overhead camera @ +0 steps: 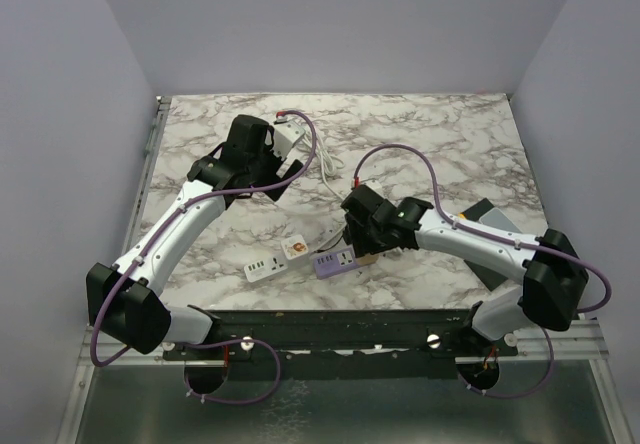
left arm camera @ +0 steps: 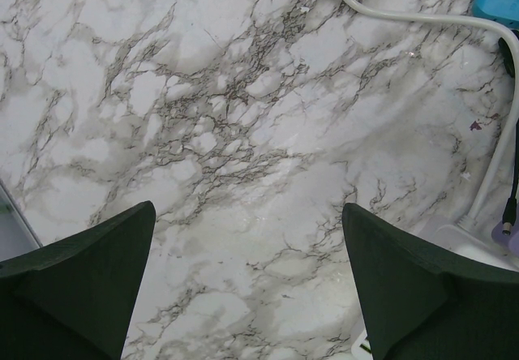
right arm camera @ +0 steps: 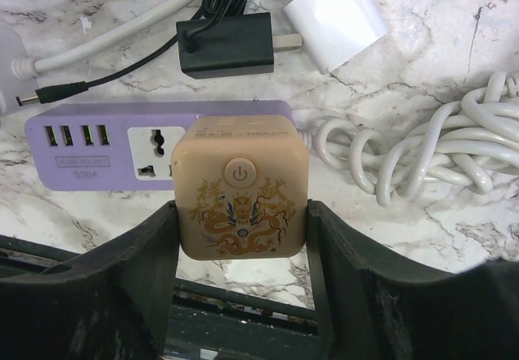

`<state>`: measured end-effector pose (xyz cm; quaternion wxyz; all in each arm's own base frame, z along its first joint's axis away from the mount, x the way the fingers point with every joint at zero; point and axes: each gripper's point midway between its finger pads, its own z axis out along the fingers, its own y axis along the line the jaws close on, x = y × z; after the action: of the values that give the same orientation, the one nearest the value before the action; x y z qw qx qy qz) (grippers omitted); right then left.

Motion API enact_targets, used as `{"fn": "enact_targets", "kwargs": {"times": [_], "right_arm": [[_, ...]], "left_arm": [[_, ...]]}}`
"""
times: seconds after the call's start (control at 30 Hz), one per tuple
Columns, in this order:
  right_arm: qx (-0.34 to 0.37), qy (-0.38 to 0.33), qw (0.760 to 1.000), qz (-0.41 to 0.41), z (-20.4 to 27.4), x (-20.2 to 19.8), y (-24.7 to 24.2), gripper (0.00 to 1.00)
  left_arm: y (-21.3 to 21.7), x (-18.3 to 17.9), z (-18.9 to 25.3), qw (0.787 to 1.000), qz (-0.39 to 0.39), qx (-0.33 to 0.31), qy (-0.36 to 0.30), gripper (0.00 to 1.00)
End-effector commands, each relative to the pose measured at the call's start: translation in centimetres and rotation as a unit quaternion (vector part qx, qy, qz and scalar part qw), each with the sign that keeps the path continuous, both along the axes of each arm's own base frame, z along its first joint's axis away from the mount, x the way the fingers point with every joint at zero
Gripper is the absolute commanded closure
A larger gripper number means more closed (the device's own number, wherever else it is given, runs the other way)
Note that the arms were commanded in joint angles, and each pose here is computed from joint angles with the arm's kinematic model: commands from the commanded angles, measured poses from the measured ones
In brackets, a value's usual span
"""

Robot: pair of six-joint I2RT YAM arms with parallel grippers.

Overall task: Insert the plug
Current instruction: Press the plug into the socket.

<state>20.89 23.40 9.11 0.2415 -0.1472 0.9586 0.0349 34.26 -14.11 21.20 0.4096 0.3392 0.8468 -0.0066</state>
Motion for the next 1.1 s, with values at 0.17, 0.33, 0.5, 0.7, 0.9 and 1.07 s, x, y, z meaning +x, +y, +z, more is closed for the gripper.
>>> {"fn": "enact_targets", "kwargs": {"times": [0.17,0.33,0.5,0.7,0.9,1.07], "right_arm": [[-0.056,0.059,0.997,0.008,-4.5,-3.0,-2.8,0.99],[-0.065,0.097,0.993,0.014,-6.2,-4.7,-3.4,0.99],[-0.092,0.125,0.987,0.03,-7.4,-5.3,-3.7,1.0],[-0.112,0.148,0.982,0.032,-8.1,-6.1,-4.4,0.99],[-0.092,0.186,0.978,0.002,-10.0,-9.0,-5.4,0.99],[-0.112,0.201,0.973,0.004,-11.4,-9.4,-5.7,0.99]], "left_arm": [[0.1,0.2,0.8,1.0,0.0,-0.002,-0.007,0.01],[0.1,0.2,0.7,1.0,0.001,-0.004,-0.004,0.01],[0.0,0.1,0.5,1.0,-0.002,-0.005,0.0,0.01],[0.1,-0.2,0.4,1.0,-0.002,-0.004,-0.001,0.01],[0.2,-0.5,0.3,1.0,-0.006,-0.004,-0.001,0.01],[0.0,-0.6,0.2,1.0,-0.01,-0.008,0.003,0.01]]}}
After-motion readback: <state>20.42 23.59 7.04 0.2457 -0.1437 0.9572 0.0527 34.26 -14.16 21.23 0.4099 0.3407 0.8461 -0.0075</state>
